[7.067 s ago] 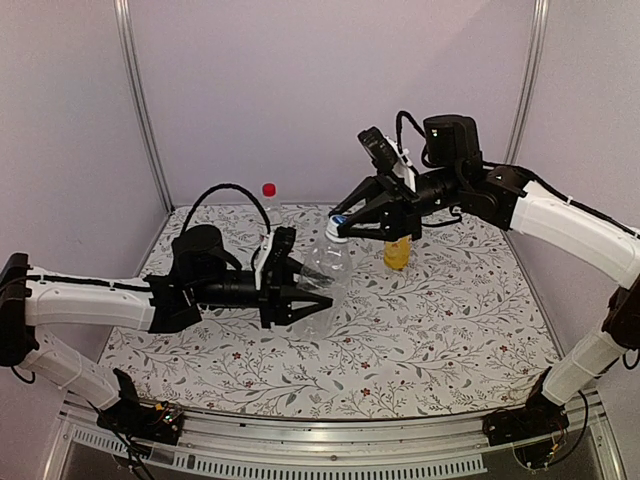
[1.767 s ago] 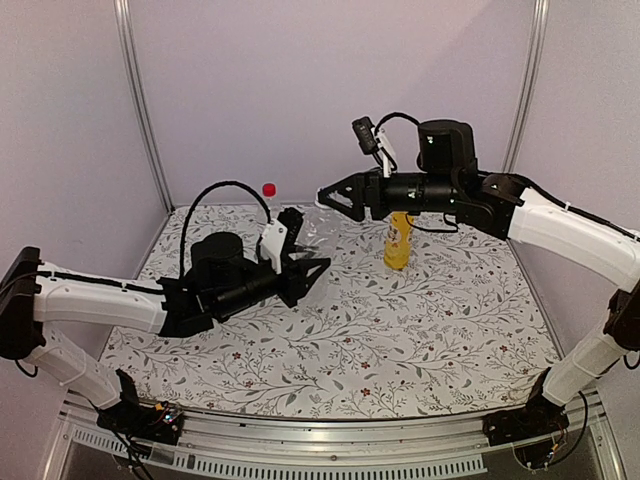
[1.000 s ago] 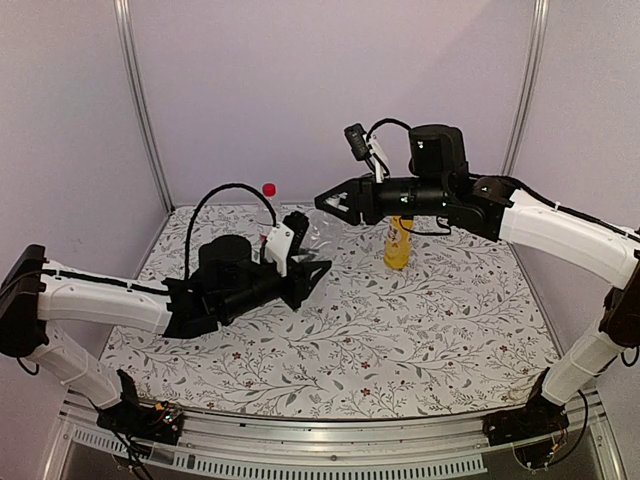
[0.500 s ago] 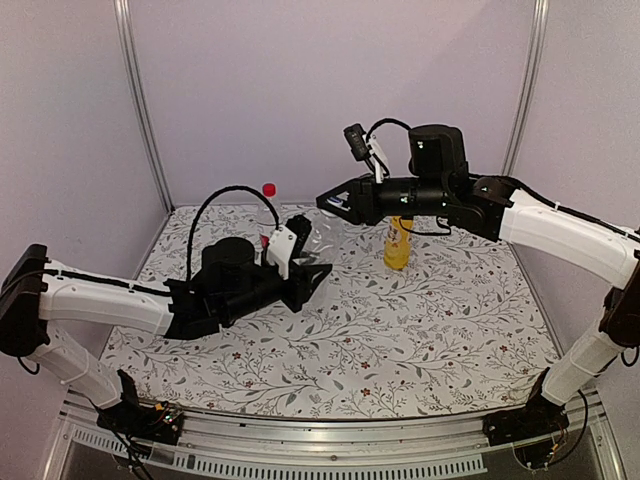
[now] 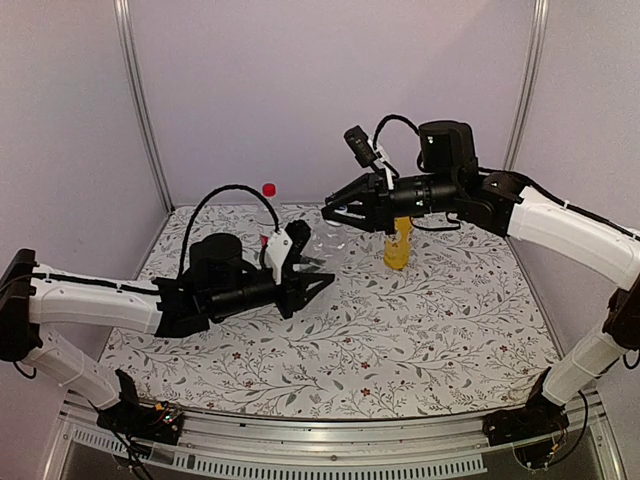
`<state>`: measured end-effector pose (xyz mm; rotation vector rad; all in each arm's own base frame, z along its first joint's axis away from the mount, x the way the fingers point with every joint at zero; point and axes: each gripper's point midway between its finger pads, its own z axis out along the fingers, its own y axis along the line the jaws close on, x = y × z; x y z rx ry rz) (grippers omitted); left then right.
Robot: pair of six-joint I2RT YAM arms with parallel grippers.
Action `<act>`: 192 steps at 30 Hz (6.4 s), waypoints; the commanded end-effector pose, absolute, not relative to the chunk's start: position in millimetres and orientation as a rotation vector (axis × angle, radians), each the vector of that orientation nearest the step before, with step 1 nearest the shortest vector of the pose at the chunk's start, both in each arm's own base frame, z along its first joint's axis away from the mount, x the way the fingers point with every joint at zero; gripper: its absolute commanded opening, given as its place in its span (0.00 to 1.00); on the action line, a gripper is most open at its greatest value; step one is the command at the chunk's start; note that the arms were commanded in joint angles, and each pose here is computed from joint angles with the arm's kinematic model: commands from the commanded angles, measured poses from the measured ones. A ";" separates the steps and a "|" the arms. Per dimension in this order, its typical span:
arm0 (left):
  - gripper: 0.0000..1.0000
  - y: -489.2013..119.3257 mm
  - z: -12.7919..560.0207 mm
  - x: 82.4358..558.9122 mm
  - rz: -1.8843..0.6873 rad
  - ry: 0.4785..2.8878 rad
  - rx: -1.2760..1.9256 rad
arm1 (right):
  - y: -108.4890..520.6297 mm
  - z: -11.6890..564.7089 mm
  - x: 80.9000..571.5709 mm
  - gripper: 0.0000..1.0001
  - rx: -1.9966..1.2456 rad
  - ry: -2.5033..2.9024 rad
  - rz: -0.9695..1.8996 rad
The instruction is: Unscrew the bottle caps
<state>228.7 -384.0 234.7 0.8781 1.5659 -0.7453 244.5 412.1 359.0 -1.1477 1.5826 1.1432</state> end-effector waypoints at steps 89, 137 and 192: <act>0.35 -376.8 236.6 250.2 -0.682 1.608 0.720 | 425.1 366.8 271.9 0.48 -0.830 1.744 1.104; 0.35 -382.6 244.4 141.0 -1.242 1.361 1.241 | 407.0 383.4 177.6 0.24 -1.489 1.163 1.285; 0.30 -357.0 250.2 250.8 -0.769 1.608 0.686 | 419.8 402.8 277.3 0.81 -0.734 1.701 1.063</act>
